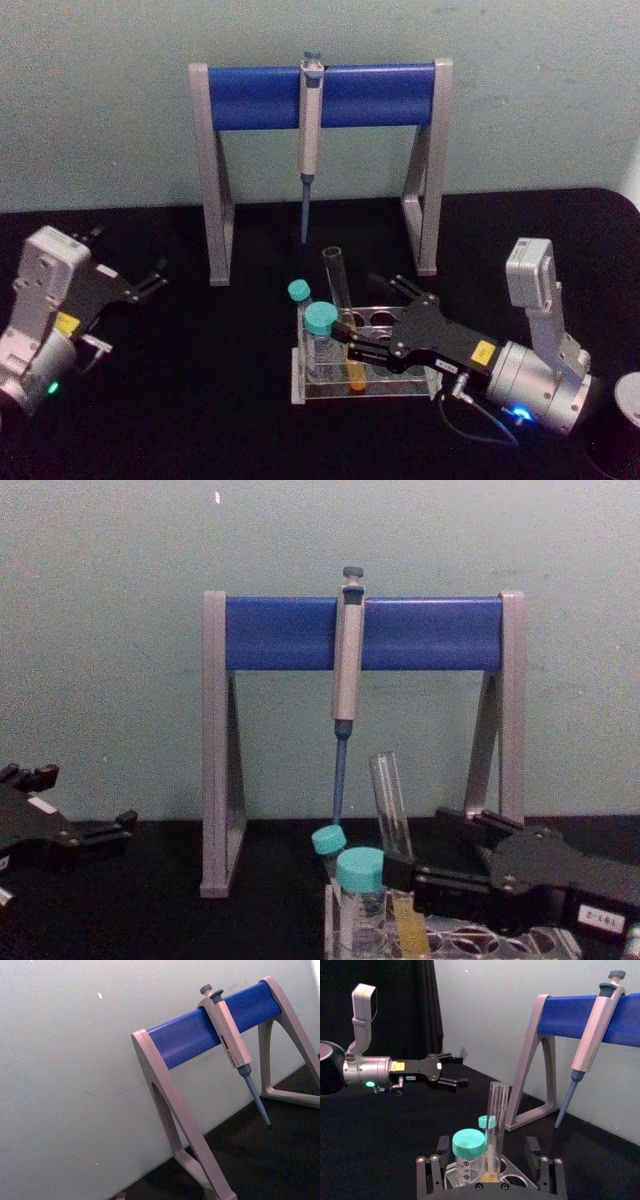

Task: Pick up the test tube from the test tube rack, shake it, then place it back into the test tube rack.

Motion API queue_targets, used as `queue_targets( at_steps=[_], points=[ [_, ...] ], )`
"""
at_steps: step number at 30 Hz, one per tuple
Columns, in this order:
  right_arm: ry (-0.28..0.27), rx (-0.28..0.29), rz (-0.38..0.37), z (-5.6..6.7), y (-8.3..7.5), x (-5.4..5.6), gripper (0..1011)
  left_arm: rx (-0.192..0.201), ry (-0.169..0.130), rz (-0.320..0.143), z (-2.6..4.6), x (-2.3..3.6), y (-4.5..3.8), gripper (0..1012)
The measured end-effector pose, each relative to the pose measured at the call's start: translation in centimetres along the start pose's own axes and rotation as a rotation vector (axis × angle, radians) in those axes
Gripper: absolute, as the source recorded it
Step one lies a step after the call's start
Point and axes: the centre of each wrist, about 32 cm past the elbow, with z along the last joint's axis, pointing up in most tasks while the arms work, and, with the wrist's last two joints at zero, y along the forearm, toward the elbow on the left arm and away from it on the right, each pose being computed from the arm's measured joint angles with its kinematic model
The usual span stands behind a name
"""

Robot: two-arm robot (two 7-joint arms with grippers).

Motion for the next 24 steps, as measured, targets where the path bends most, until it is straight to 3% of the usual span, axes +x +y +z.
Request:
queue_targets(
  at_steps=[3,12,18,21,24],
  points=[
    [0.000,0.000,0.000,0.0,0.0,0.0,1000,0.000,0.000,0.000,0.00,0.00,0.00,1001],
    [-0.001,0.004,0.002,0.1,0.0,0.0,1000,0.000,0.000,0.000,0.00,0.00,0.00,1001],
    [-0.040,0.061,-0.012,1.7,-0.4,-0.1,1000,0.000,0.000,0.000,0.00,0.00,0.00,1001],
    [-0.074,0.103,-0.080,2.8,-1.2,-0.4,1000,0.000,0.000,0.000,0.00,0.00,0.00,1001],
    [-0.125,0.113,-0.228,3.5,-2.7,-1.4,1000,0.000,0.000,0.000,0.00,0.00,0.00,1001]
  ],
)
